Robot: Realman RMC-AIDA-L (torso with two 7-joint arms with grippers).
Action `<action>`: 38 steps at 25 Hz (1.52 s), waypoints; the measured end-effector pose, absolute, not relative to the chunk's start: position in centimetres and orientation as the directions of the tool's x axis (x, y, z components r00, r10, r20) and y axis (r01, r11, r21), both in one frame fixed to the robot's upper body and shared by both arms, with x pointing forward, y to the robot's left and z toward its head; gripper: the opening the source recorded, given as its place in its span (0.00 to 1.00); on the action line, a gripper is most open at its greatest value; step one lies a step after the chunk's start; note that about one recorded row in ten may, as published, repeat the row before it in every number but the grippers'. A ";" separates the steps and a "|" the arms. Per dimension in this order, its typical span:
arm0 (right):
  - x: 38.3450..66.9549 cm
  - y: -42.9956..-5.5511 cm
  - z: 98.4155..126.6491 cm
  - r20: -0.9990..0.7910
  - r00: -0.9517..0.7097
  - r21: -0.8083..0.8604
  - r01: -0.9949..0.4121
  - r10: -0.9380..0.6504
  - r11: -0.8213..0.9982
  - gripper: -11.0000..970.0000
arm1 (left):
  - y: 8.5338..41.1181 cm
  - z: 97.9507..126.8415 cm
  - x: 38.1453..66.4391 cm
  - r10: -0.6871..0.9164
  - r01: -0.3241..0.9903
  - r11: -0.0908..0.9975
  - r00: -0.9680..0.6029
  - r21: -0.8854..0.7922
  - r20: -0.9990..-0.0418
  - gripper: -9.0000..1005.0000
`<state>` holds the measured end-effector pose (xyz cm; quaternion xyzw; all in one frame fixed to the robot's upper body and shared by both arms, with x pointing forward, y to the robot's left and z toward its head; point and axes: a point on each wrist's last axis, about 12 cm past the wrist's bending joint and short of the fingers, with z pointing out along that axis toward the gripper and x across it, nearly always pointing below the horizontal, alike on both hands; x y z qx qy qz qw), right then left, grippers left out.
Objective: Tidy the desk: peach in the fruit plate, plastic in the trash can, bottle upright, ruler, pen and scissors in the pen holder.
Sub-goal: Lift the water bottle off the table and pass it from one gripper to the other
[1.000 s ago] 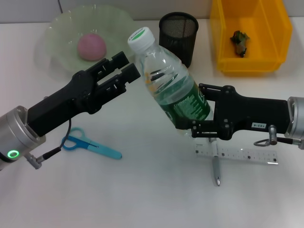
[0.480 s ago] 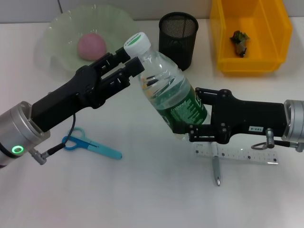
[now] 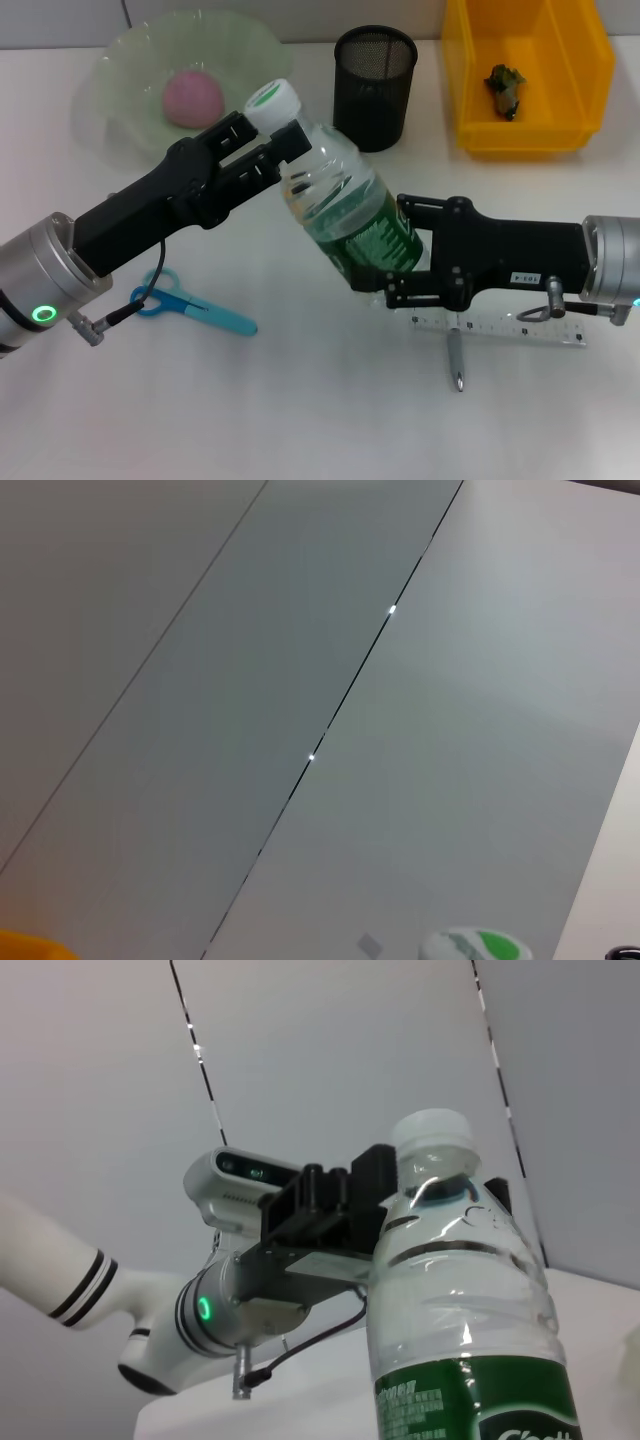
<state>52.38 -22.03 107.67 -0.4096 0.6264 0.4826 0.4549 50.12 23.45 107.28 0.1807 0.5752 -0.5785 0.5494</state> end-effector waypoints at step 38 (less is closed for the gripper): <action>52.2 -21.5 107.3 -0.960 -0.268 0.250 -0.950 -0.080 0.188 0.80 | 23.4 107.1 50.0 -0.428 0.841 0.268 -0.333 -0.470 -0.840 0.69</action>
